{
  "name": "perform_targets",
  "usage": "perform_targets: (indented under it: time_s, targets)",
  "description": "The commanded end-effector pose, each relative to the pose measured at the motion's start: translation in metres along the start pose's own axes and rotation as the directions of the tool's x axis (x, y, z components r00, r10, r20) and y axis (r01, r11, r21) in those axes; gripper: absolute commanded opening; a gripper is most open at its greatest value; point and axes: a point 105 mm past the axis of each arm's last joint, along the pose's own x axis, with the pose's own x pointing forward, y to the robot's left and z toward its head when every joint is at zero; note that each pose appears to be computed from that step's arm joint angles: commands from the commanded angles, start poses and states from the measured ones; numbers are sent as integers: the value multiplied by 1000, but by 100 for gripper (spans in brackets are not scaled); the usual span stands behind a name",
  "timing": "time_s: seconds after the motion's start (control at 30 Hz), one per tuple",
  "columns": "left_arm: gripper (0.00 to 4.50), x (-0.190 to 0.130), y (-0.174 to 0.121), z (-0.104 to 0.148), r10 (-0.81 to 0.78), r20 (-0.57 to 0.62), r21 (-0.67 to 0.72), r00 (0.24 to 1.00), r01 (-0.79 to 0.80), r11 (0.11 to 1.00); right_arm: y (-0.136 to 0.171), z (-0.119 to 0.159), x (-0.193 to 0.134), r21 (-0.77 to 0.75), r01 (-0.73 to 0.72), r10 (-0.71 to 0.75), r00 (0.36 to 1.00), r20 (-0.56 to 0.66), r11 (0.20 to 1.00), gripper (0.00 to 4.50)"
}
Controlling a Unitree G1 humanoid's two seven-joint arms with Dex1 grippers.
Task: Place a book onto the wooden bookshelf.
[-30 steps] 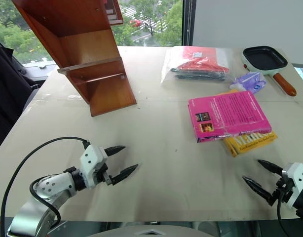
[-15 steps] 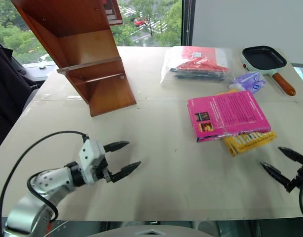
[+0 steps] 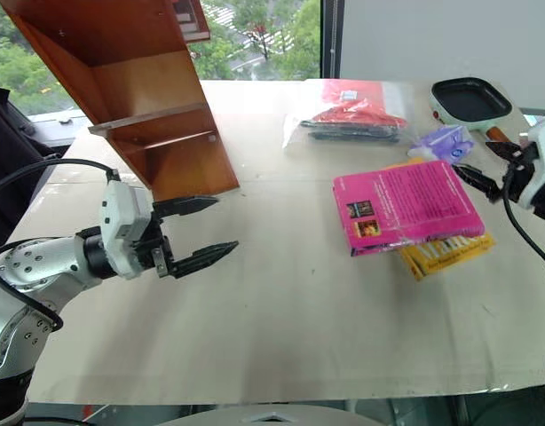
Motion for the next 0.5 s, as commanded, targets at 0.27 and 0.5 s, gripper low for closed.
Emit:
perform_targets:
  time_s: [0.27,0.5]
  targets:
    - [450,-1,-18,22,-35,3,51,999,35,998,-11,9,83,-365,17,-77,986,-148,931,7]
    - [450,-3,-27,18,-46,-32,55,998,48,997,-8,-3,98,-453,-61,-85,951,-296,889,7]
